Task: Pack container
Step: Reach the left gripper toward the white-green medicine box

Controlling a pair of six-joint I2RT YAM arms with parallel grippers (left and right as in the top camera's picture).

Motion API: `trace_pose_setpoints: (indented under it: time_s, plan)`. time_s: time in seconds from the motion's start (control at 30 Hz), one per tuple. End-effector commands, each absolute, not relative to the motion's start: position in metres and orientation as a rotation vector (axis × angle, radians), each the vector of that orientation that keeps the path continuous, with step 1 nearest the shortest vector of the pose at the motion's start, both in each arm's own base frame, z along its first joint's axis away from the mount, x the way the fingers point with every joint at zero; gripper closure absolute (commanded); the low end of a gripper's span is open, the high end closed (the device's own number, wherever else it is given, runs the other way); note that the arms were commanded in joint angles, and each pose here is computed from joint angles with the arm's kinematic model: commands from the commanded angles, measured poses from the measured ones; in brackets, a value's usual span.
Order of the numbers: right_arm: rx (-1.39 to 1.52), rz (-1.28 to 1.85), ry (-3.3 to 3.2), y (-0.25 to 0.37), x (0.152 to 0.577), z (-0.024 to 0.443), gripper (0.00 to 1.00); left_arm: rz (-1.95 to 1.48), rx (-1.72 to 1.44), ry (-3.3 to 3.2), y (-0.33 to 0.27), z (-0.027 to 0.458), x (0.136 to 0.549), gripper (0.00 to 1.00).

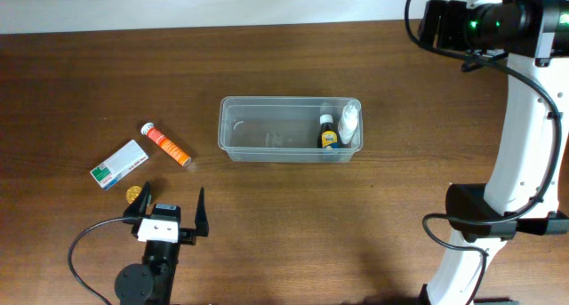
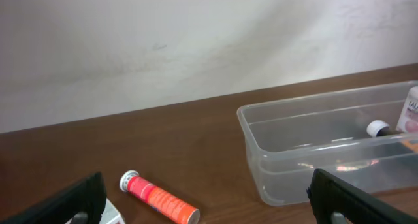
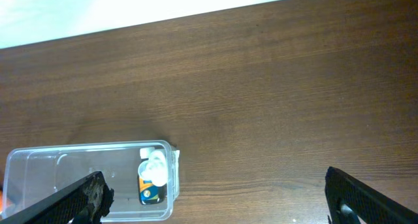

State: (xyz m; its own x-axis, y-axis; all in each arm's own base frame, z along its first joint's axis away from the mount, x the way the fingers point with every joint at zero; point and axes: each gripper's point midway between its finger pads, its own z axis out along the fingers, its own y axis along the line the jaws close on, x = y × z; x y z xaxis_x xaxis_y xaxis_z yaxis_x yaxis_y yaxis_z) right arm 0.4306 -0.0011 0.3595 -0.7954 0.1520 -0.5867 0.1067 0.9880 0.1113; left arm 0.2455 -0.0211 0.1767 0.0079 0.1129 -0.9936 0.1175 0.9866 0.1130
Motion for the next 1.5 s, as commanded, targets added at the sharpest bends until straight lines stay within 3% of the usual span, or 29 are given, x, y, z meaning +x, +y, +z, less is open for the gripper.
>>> trace_pose_setpoints:
  time_s: [0.0,0.23,0.53,0.7,0.93,1.3,1.47]
  plan:
    - [0.18,0.129,2.478,0.004,0.425,0.368,0.02,-0.051,0.105,1.529,-0.018,0.203,0.242,0.01]
    - [0.18,0.129,2.478,0.004,0.425,0.368,0.02,0.026,-0.002,1.632,0.003,0.255,0.247,0.01]
    - [0.181,0.129,2.478,0.004,0.425,0.368,0.02,0.03,0.008,2.133,0.002,0.277,0.313,0.01]
    - [0.18,0.129,2.478,0.004,0.425,0.368,0.02,0.055,0.075,2.436,0.002,0.257,0.347,0.01]
    - [0.18,0.129,2.478,0.004,0.425,0.368,0.02,0.137,0.306,2.641,0.014,0.186,0.381,0.01]
    - [0.18,0.129,2.478,0.004,0.425,0.368,0.02,0.024,-0.152,2.669,0.109,0.148,0.396,0.01]
    - [0.18,0.129,2.478,0.004,0.425,0.368,0.02,0.001,-0.165,2.661,0.126,0.14,0.398,0.01]
